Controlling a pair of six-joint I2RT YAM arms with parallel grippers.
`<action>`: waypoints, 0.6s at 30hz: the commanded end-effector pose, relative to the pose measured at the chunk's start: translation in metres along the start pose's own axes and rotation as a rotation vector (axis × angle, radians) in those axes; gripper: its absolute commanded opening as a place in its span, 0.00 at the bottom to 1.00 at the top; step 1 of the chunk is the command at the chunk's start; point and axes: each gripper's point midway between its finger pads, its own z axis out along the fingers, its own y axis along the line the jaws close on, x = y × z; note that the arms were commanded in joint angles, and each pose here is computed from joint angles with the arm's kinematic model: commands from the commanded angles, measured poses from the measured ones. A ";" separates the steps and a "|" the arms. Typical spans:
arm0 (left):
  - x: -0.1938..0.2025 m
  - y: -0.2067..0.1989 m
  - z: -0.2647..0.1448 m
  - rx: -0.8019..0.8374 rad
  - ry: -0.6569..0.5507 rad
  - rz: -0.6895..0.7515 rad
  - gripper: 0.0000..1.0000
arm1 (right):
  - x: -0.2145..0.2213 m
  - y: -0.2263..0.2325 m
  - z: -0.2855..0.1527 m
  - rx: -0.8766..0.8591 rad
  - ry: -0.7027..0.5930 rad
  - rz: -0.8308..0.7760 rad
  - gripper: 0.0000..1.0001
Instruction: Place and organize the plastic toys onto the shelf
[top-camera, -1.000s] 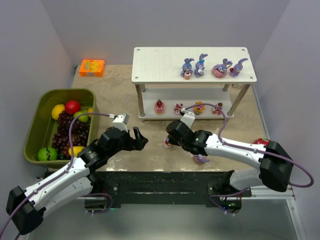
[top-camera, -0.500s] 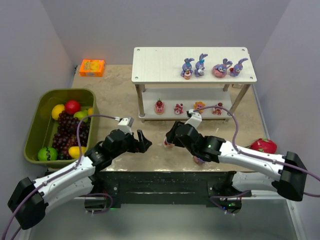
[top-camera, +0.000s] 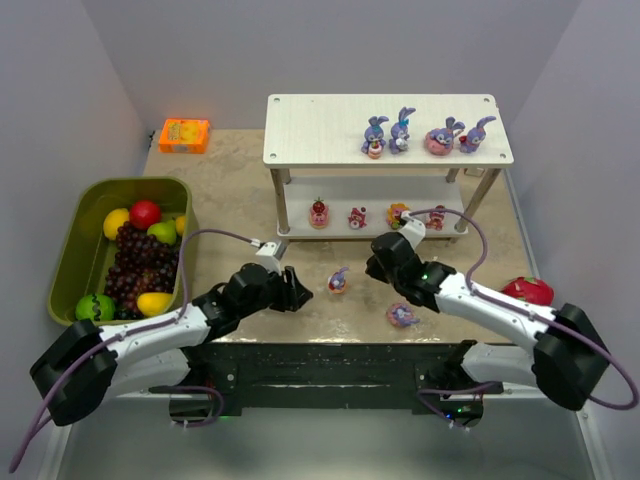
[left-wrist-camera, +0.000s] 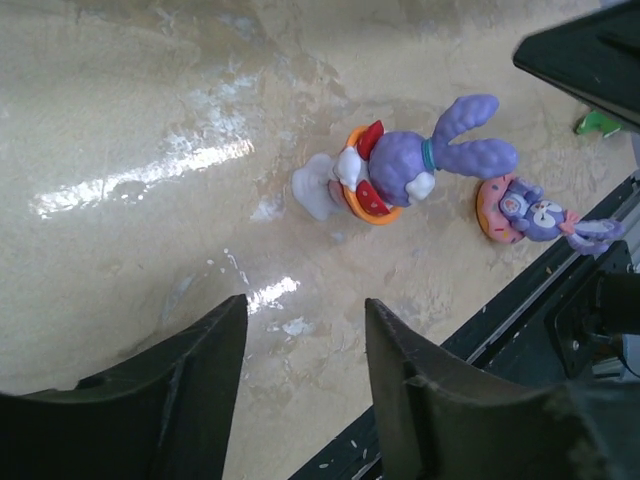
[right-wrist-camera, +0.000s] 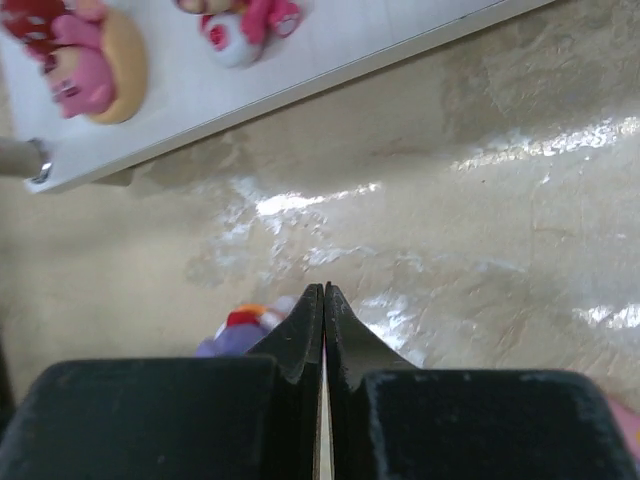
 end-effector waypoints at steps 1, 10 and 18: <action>-0.010 -0.021 0.009 0.055 -0.053 -0.007 0.50 | -0.003 0.017 0.033 -0.081 0.042 -0.025 0.00; 0.006 -0.038 0.040 0.085 -0.019 -0.026 0.19 | 0.019 0.046 0.078 -0.197 0.144 -0.083 0.00; 0.007 -0.056 0.071 0.128 -0.022 -0.036 0.06 | 0.042 0.048 0.082 -0.270 0.204 -0.094 0.00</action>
